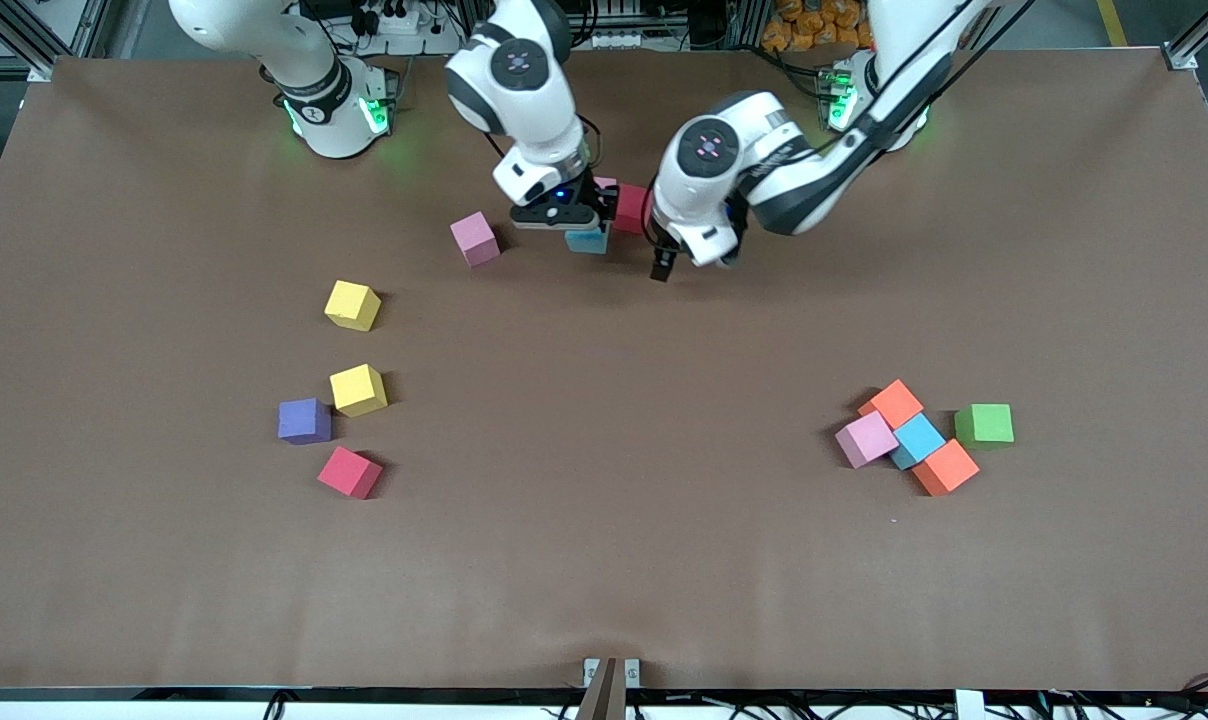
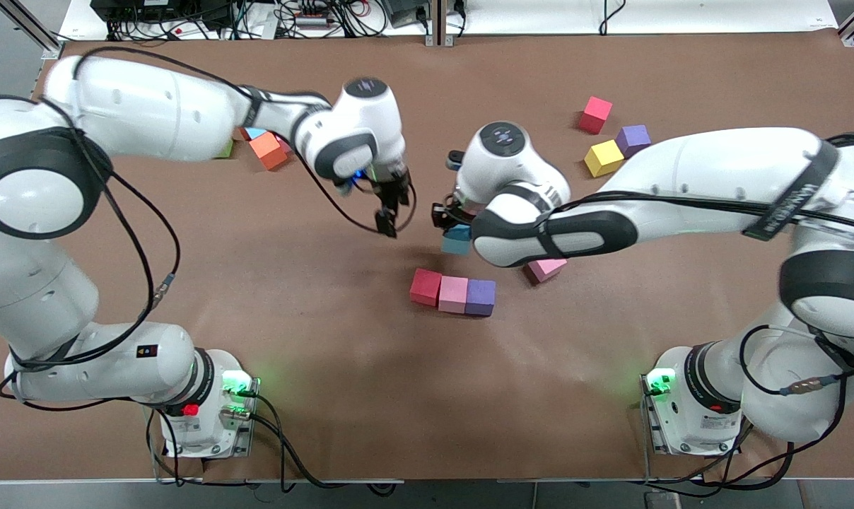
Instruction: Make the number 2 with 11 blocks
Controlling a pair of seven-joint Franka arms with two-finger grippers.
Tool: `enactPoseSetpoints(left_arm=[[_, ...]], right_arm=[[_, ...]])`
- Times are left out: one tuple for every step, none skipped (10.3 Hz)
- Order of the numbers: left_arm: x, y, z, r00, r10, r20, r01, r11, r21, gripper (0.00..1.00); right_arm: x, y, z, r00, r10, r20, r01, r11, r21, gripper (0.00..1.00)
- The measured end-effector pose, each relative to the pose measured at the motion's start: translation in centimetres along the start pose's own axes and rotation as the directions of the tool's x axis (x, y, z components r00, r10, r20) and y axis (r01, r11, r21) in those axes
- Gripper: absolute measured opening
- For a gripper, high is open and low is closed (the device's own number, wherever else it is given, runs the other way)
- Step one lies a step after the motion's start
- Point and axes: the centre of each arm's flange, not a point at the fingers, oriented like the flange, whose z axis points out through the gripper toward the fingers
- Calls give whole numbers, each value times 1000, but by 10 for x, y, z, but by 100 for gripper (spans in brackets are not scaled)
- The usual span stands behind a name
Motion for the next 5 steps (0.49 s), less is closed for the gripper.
enactPoseSetpoints(left_arm=[[25, 15, -14, 999, 37, -16, -37, 999, 1, 100], [51, 29, -23, 997, 76, -26, -76, 997, -2, 100], [79, 44, -28, 992, 119, -33, -119, 993, -8, 100], [109, 57, -32, 985, 169, -39, -169, 985, -15, 100], [140, 70, -37, 973, 227, -49, -229, 973, -23, 100]], right_arm=[[-4, -13, 9, 1000, 20, -10, -20, 1000, -13, 53], [-8, -24, 19, 999, 36, -11, -36, 999, -23, 53], [-10, -33, 30, 999, 50, -10, -51, 998, -30, 53], [-13, -38, 40, 998, 58, -7, -58, 998, -37, 53], [-15, -40, 48, 998, 60, -4, -60, 997, -46, 53]])
